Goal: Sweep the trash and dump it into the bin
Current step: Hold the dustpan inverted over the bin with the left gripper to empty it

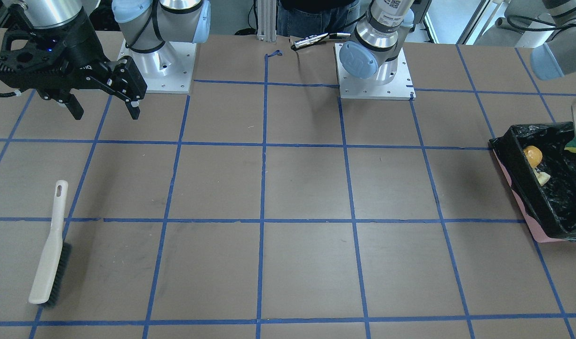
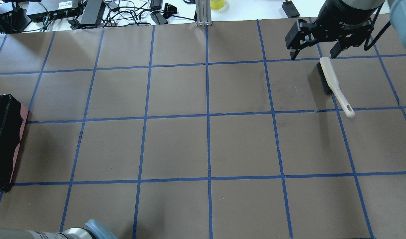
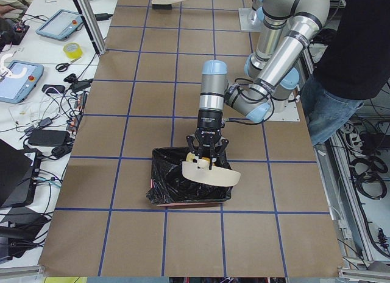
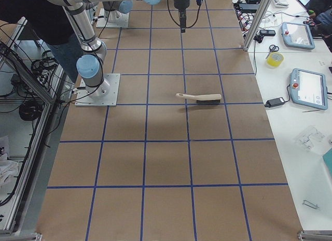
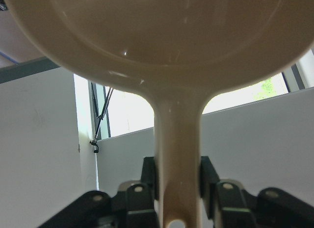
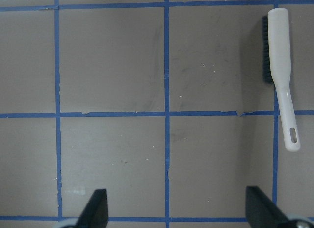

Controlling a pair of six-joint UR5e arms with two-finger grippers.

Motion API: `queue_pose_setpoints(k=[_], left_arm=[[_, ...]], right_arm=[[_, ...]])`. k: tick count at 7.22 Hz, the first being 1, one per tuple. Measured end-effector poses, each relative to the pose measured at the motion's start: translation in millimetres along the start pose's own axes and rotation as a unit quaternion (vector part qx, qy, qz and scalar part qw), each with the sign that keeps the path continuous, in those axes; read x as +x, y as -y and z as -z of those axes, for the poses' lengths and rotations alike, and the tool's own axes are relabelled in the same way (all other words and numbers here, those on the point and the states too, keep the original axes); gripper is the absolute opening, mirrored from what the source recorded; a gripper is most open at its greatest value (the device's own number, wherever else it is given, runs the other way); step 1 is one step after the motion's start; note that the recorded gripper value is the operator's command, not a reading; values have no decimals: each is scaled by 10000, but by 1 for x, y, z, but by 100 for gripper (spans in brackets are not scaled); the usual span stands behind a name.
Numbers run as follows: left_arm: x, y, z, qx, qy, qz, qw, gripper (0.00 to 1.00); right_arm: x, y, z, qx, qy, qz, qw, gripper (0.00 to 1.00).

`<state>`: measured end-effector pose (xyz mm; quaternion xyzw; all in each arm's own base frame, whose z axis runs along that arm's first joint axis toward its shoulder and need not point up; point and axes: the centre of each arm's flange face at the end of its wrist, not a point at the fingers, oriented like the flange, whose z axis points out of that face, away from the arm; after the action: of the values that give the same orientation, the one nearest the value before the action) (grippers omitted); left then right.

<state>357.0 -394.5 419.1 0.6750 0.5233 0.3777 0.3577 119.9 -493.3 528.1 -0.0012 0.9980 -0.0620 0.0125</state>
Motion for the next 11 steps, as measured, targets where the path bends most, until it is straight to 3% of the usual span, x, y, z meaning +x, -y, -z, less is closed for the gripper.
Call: queue_pose_setpoints(k=[3, 5, 7, 8, 10, 11], left_arm=[[5, 23, 20, -391, 130, 82, 9991, 0], [5, 20, 24, -348, 172, -23, 9992, 0], [-6, -12, 22, 132, 327, -340, 9988, 0], [-13, -35, 23, 520, 500, -520, 9960, 0], [-28, -72, 38, 1431, 1173, -729, 9800, 0], [-34, -84, 51, 1975, 1628, -664, 9644, 0]], right_arm=[[0, -1, -3, -26, 16, -3, 10000, 100], [0, -1, -4, -30, 13, 2, 10000, 100], [0, -1, -4, -39, 17, 3, 10000, 100], [0, -1, -5, -43, 27, 2, 10000, 100], [-1, 0, -6, -47, 38, -4, 10000, 100], [-1, 0, -6, -43, 39, -4, 10000, 100]])
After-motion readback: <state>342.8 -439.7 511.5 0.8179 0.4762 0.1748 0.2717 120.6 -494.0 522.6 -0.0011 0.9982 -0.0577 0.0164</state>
